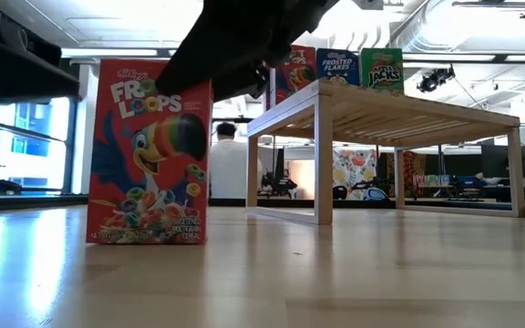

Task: Stack cereal on shelf
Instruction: Put the red cereal box on the shelf aligned with the other red cereal boxes

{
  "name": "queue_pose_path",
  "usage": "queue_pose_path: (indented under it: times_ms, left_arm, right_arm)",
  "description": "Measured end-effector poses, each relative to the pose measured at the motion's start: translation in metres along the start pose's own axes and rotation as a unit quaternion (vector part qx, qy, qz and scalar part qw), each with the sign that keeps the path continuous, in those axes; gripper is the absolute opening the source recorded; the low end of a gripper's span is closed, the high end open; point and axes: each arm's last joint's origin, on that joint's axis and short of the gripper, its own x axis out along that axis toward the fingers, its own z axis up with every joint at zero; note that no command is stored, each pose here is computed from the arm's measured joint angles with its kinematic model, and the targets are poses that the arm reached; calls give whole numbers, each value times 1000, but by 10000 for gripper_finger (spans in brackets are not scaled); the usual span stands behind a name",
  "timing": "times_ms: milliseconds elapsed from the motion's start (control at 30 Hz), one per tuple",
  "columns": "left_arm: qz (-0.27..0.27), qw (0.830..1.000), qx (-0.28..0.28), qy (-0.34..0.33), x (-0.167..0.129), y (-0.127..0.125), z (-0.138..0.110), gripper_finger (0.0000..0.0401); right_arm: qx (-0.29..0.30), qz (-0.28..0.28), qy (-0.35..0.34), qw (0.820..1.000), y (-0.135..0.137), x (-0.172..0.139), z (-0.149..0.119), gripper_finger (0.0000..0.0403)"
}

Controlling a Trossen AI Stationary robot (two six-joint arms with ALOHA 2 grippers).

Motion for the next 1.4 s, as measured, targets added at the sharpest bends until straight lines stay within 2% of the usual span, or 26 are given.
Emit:
queue_pose_path:
  times_ms: [167,333,467,567,733,867,1033,1267,1400]
  left_arm:
    - [-34,999,-34,-17,-18,25,7,0]
    - [-24,997,-62,-33,-26,58,7,0]
    - [-22,997,-73,-33,-26,79,2,0]
    - [-14,996,-80,-32,-22,89,0,0]
    - [-26,997,-74,-27,-15,97,0,0]
    - [-18,997,-74,-24,-12,101,-1,0]
    - [-28,997,-61,-22,-12,102,-1,0]
    - [-32,997,-60,-20,-12,102,-1,0]
    - [-32,997,-60,-21,-12,102,-1,0]
  right_arm:
    - [-15,11,1,1000,1,0,0,156]
    - [-42,22,7,999,2,-3,6,156]
    - [-82,33,23,996,5,-17,25,156]
    - [-116,11,47,992,5,-37,47,156]
    - [-172,-52,83,980,-4,-91,89,155]
    - [-183,-95,113,972,-19,-140,109,155]
    - [-149,-120,154,969,-39,-175,106,155]
    - [-138,-134,130,973,-59,-218,88,155]
    - [-120,-148,105,976,-83,-242,68,155]
